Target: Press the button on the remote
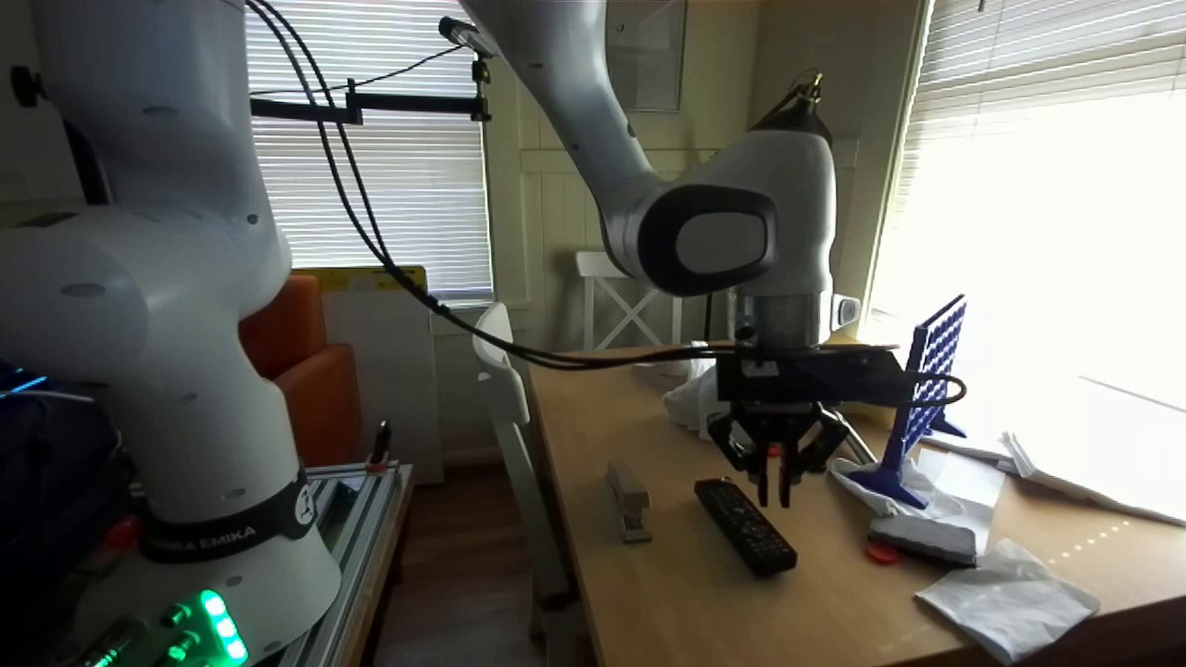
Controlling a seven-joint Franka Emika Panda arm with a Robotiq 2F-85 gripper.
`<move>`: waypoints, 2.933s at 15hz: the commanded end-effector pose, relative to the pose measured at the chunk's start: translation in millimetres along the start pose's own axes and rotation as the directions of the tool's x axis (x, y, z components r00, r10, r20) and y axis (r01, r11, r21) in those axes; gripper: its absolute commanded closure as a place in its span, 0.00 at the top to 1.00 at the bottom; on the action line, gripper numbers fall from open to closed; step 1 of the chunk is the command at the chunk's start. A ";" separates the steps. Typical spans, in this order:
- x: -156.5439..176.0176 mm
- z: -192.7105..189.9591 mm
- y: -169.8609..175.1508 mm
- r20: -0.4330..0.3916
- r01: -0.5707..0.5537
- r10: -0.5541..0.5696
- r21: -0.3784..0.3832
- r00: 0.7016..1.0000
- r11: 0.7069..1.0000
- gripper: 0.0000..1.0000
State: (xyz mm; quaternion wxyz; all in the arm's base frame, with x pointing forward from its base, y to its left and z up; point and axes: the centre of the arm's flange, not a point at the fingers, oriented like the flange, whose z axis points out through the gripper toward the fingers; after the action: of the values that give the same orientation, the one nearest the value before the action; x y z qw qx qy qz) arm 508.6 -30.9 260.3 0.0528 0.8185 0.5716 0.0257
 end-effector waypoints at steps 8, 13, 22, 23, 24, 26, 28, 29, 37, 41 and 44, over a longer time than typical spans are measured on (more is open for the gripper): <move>9.1 19.1 -3.2 -0.008 0.018 -0.018 -0.001 1.000 1.000 0.01; 4.7 46.2 -0.3 -0.002 0.014 -0.013 0.033 1.000 0.999 0.00; -1.7 68.8 4.6 -0.006 -0.007 0.007 0.023 1.000 1.000 0.00; -1.1 70.2 5.8 -0.010 -0.004 0.004 0.021 1.000 1.000 0.00; -0.3 71.9 6.4 -0.011 -0.001 0.001 0.023 1.000 1.000 0.00; 2.0 75.5 6.7 -0.012 0.004 -0.003 0.026 1.000 1.000 0.00; 4.1 78.1 7.1 -0.013 0.006 -0.006 0.027 1.000 1.000 0.00; 4.9 79.3 7.3 -0.013 0.007 -0.007 0.028 1.000 1.000 0.00; 6.3 84.0 8.6 -0.006 0.010 -0.010 0.038 1.000 0.999 0.00; 6.6 82.8 7.6 -0.001 0.012 -0.012 0.039 1.000 0.999 0.00; 5.2 82.4 7.5 0.005 0.010 -0.011 0.044 1.000 0.999 0.00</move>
State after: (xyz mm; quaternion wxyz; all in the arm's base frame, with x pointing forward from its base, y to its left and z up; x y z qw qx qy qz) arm 520.5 -30.9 183.9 0.0301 0.8185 0.5736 0.0136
